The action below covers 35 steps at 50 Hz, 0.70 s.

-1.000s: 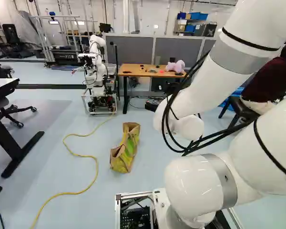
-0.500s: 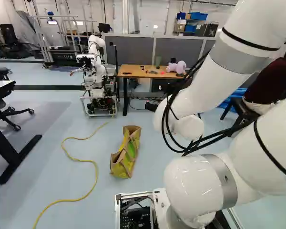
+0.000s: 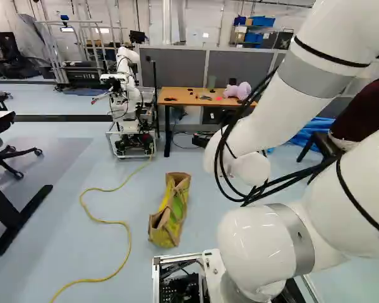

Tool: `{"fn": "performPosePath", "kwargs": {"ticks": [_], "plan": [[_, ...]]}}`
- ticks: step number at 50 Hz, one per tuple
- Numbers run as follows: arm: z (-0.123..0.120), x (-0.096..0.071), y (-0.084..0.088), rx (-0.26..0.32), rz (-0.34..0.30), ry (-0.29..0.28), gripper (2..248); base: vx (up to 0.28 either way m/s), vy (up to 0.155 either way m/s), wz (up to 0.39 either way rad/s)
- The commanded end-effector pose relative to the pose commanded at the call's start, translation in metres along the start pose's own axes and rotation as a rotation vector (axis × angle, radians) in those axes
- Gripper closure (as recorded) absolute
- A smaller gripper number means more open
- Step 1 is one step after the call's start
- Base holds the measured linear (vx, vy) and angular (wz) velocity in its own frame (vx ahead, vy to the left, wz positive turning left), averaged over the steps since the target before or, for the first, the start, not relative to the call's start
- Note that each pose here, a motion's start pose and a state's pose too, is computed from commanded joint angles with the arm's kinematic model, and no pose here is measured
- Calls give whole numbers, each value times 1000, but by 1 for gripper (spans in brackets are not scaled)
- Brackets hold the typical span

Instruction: Pick up the bag on the ground and place it on the table

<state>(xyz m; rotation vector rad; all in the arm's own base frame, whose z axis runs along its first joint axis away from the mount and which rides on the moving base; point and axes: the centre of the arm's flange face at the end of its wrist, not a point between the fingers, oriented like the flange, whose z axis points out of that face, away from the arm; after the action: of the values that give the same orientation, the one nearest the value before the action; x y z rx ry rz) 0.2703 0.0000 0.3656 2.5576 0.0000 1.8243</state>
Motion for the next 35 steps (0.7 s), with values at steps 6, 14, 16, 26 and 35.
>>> {"fn": "performPosePath", "kwargs": {"ticks": [6,14,16,26,35], "plan": [[0,0,0,0,0,0,3,149,58,-17],[0,0,0,0,0,0,3,145,57,-17],[0,0,0,0,0,0,3,135,56,-19],[4,2,-1,5,-2,-2,3,83,48,-16],[8,4,-3,9,-3,-4,3,3,1,1]]}}
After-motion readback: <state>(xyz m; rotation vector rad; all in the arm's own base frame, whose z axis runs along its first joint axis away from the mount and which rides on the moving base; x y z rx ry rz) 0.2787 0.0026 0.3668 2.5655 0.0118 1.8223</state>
